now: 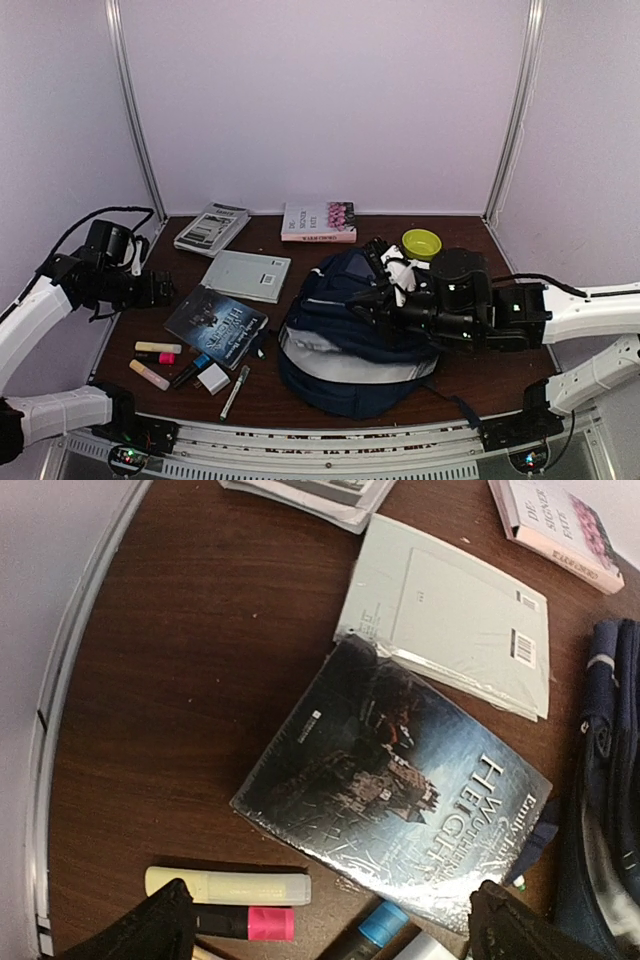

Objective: Pack the student bag
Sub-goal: Place the largest pocket of the student bag, then pick up the book from the center of the board.

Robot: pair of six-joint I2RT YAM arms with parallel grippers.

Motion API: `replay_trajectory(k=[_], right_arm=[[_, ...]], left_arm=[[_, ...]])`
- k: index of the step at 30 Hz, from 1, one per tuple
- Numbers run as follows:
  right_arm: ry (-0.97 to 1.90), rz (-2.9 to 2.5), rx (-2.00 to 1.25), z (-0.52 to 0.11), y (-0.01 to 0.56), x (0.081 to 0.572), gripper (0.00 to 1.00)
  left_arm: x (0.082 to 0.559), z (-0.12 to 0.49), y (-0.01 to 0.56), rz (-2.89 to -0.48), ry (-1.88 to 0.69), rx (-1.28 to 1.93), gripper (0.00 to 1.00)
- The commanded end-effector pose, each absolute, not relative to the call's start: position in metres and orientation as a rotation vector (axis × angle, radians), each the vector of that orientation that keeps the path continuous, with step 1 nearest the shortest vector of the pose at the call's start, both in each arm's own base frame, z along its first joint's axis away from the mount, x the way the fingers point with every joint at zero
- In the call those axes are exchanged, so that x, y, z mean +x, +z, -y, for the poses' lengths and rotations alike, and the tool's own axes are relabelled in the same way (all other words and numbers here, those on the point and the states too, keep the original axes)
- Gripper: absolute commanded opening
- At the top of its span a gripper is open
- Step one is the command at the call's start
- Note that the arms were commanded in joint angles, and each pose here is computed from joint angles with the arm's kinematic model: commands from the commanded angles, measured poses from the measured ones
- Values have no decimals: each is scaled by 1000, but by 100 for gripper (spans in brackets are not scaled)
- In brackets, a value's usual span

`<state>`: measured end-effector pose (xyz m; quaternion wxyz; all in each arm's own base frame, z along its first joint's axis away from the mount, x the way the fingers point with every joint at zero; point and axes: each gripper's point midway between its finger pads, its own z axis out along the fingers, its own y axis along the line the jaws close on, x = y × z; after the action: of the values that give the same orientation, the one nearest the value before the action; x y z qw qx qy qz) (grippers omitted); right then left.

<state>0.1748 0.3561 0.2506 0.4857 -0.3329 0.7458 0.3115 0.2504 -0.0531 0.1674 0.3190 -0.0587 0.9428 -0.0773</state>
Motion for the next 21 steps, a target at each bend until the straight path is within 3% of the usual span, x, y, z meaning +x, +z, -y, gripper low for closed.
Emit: replay_trajectory(k=[1, 6, 10, 14, 21], right_arm=[[758, -1802, -719, -381, 279, 195, 7], [798, -1825, -837, -412, 271, 190, 10], [1061, -1873, -848, -450, 287, 191, 27], [1295, -2155, -910, -504, 245, 202, 31], [1360, -2362, -811, -555, 169, 225, 52]], left_arm=[[265, 49, 161, -2393, -396, -332, 96], [253, 41, 136, -2414, -404, -506, 92], [244, 38, 114, -2397, -428, -619, 90], [245, 43, 104, -2396, -473, -634, 84], [253, 55, 85, -2412, -554, -610, 73]])
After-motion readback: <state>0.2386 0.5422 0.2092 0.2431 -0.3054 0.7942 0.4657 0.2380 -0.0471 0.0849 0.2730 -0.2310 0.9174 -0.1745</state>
